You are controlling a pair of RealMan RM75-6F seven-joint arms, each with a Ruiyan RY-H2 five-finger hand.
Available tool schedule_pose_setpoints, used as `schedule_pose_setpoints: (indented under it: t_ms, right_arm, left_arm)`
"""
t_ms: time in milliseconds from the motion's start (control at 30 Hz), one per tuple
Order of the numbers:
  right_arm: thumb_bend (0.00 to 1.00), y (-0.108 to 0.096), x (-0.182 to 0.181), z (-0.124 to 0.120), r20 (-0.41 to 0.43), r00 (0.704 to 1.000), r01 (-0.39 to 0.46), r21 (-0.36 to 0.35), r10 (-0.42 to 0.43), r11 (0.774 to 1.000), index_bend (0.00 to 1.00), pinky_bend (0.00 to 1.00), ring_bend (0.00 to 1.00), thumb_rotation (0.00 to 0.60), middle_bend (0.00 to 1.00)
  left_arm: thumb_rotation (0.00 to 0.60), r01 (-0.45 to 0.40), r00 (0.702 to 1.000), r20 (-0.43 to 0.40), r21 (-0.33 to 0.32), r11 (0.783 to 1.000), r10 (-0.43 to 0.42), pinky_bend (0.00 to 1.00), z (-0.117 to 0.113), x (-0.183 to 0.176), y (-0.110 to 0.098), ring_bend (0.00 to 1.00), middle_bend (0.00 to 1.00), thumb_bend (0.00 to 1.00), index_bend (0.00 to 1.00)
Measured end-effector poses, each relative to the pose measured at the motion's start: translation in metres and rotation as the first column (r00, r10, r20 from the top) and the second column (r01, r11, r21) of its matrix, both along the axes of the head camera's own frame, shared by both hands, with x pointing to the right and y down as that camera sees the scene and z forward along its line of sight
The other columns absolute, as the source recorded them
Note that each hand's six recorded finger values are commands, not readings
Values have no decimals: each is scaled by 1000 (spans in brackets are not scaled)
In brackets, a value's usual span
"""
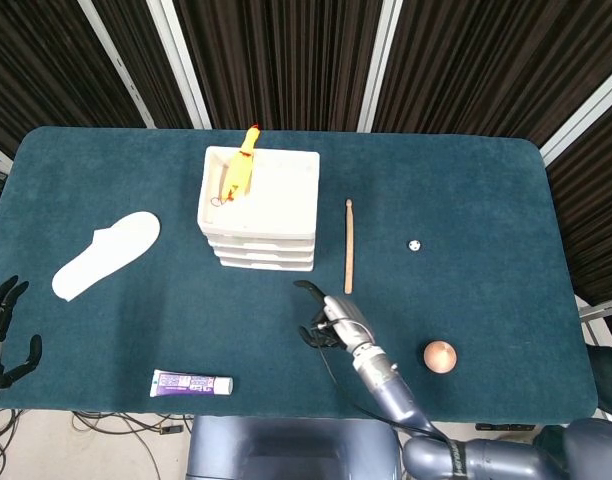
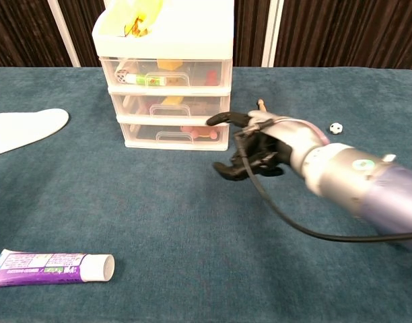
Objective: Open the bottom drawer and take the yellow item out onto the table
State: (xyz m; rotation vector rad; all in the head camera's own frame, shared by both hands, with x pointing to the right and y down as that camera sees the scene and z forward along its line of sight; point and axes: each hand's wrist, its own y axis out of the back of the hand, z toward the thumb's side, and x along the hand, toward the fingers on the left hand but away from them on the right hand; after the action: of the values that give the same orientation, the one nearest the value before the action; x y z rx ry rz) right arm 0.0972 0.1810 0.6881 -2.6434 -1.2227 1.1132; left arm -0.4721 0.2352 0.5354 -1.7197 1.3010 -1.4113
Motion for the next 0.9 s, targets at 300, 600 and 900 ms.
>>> schedule_pose_setpoints:
  t_ms: [300,600,900]
  right_arm:
    - [540,-7,-36,20,8,999,-33,-6,33,999,110,1000,1000,600,1000]
    - [551,-20,-56,34,44,994,-99,-67,102,993,76,1000,1000,600,1000]
    - [556,-25,-75,43,91,988,-111,-110,121,988,76,1000,1000,600,1000]
  left_arm:
    - [600,0,1000,-7,-4,1000,-1,0,0,0,0,0,0,514,21]
    - [600,21,1000,-12,-17,1000,-21,0,2,-3,-2,0,0,514,21]
    - [600,30,999,-16,-25,999,-30,0,3,-4,-4,0,0,514,20]
